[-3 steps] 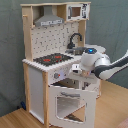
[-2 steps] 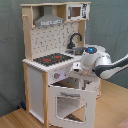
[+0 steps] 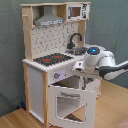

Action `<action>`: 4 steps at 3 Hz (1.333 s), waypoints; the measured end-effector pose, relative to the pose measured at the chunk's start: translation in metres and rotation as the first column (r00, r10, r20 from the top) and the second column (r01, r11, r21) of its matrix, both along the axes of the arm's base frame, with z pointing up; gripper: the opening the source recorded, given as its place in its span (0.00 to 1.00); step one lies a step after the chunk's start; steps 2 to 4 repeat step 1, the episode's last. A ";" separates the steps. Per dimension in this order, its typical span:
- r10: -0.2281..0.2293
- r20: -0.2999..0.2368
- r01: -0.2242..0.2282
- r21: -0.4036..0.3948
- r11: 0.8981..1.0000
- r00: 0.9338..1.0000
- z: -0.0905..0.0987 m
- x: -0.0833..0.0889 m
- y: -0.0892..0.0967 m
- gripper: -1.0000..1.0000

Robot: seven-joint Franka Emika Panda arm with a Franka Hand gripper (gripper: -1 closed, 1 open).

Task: Play with the kitchen

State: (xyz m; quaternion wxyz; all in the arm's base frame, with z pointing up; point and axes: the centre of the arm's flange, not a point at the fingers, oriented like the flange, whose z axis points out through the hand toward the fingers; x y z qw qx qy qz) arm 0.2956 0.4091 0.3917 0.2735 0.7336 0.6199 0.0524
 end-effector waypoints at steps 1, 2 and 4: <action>-0.024 0.052 0.027 -0.072 0.997 0.998 0.003 -0.010 -0.002 1.00; -0.024 0.052 0.027 -0.072 0.997 0.998 0.003 -0.010 -0.002 1.00; -0.024 0.052 0.027 -0.072 0.997 0.998 0.003 -0.010 -0.002 1.00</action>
